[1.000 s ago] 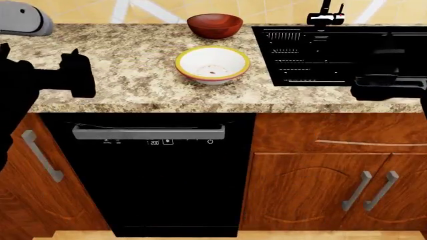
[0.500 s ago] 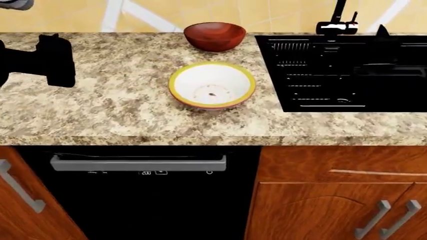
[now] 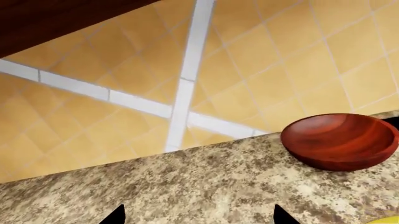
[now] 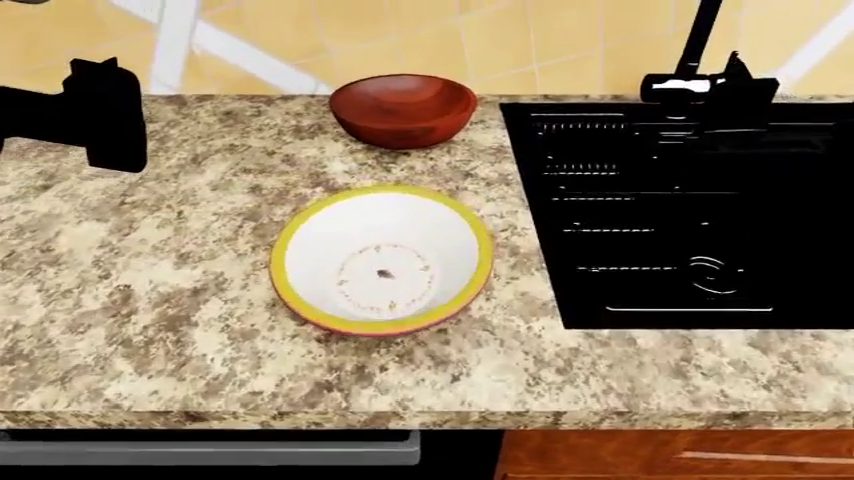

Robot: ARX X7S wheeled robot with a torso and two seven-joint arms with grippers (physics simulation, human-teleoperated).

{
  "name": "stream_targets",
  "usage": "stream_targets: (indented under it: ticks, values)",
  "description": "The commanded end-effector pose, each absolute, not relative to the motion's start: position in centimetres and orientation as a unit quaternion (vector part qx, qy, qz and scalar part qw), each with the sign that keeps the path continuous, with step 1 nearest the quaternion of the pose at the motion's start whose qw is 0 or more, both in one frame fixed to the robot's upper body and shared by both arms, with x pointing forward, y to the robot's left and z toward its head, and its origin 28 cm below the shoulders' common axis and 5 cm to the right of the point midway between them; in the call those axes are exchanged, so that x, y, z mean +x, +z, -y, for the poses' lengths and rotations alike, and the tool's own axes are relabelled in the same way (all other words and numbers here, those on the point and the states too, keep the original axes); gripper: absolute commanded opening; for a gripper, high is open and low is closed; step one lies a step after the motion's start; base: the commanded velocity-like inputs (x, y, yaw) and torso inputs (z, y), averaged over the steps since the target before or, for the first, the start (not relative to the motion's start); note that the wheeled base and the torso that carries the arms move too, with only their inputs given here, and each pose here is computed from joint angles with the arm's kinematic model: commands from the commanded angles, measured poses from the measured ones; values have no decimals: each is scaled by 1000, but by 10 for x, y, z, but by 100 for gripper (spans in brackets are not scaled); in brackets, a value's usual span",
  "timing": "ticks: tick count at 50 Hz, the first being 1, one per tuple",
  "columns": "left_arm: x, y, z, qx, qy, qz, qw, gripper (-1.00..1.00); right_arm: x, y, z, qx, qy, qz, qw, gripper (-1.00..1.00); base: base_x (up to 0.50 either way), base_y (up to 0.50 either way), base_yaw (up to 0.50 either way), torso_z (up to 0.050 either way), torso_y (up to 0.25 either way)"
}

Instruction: Stack the bowls in the sink.

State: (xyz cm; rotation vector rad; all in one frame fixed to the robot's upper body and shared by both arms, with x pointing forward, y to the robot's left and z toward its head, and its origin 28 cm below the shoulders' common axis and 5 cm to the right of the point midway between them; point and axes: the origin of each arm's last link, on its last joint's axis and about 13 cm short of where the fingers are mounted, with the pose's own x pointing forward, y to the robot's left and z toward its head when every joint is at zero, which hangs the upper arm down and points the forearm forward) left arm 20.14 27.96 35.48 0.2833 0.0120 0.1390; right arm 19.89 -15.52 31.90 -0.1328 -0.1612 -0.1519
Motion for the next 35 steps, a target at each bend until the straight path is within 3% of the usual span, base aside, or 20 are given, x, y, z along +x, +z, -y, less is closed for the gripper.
stream_targets:
  ticks: [1, 17, 35]
  values:
    - [200, 356, -280, 144, 67, -7, 987, 100, 200, 319, 155, -67, -66, 80, 992, 100, 500, -145, 0, 0, 0]
    - [199, 356, -280, 144, 66, -6, 987, 100, 199, 322, 152, -99, -60, 86, 990, 100, 500, -29, 0, 0, 1]
    - [198, 357, -281, 139, 65, -7, 988, 100, 201, 322, 150, -101, -59, 84, 990, 100, 457, 115, 0, 0, 2]
